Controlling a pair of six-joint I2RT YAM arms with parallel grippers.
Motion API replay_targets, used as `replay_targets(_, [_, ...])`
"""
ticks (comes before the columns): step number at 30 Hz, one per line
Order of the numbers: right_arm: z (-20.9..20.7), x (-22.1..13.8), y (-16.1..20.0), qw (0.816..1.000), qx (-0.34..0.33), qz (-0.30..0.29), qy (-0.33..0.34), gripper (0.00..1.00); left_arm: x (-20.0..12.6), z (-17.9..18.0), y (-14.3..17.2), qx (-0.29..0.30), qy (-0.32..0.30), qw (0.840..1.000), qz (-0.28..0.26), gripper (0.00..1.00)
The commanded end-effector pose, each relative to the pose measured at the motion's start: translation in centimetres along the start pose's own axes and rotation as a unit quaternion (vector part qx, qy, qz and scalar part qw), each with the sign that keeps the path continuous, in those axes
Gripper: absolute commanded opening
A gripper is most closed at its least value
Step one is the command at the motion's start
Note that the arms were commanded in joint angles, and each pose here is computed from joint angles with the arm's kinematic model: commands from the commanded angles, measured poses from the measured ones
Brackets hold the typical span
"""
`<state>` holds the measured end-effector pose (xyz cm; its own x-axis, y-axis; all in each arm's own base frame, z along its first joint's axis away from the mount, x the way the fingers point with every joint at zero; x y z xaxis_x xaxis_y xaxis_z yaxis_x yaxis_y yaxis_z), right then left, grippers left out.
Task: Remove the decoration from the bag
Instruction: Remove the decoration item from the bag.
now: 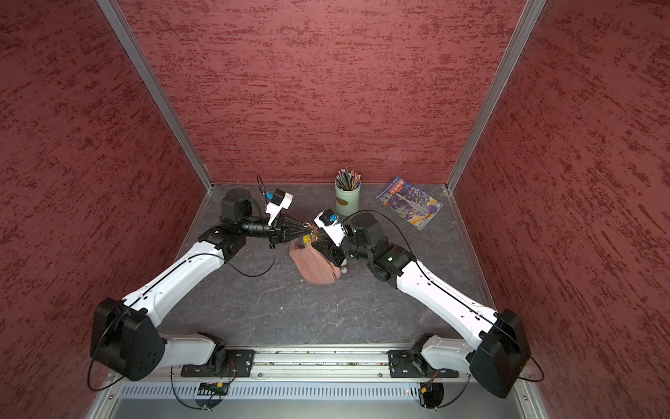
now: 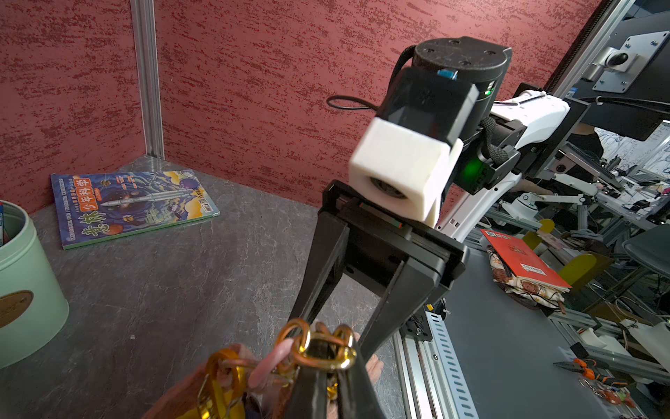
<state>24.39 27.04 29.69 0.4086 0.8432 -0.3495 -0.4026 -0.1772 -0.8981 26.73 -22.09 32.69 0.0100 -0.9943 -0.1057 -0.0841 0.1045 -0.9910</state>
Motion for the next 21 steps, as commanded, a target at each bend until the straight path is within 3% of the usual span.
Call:
replay_targets(1, [0.8, -0.5, -2.2, 0.999, -0.019, -0.032, -0.001, 0.36, -0.3, -0.6, -0.8, 0.022, 0.002, 1.0, -0.009, 0.0])
replay_targets(6, [0.8, -0.6, -2.3, 0.999, -0.021, -0.036, 0.003, 0.37, -0.2, -0.5, -0.6, 0.018, 0.002, 1.0, -0.007, 0.0])
replay_targets(14, [0.9, -0.8, -2.5, 0.999, -0.021, -0.04, 0.005, 0.26, -0.2, -0.4, -0.5, 0.017, -0.004, 1.0, -0.006, 0.0])
replay_targets(21, [0.9, -1.6, -2.9, 0.999, -0.004, -0.039, 0.017, 0.23, -0.5, 0.1, 0.2, 0.011, -0.039, 0.999, 0.002, 0.0])
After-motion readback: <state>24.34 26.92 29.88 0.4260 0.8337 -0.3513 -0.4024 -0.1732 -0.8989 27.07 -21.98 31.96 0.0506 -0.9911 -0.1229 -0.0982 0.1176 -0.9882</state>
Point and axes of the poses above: each gripper's point midway between its finger pads, its own x axis out along the fingers, its own z axis along the line the jaws close on, y = z × x, the point moved 5 cm from there along -x, back along the fingers, and after that the axes turned 12 degrees about x, right-handed, at the moved point
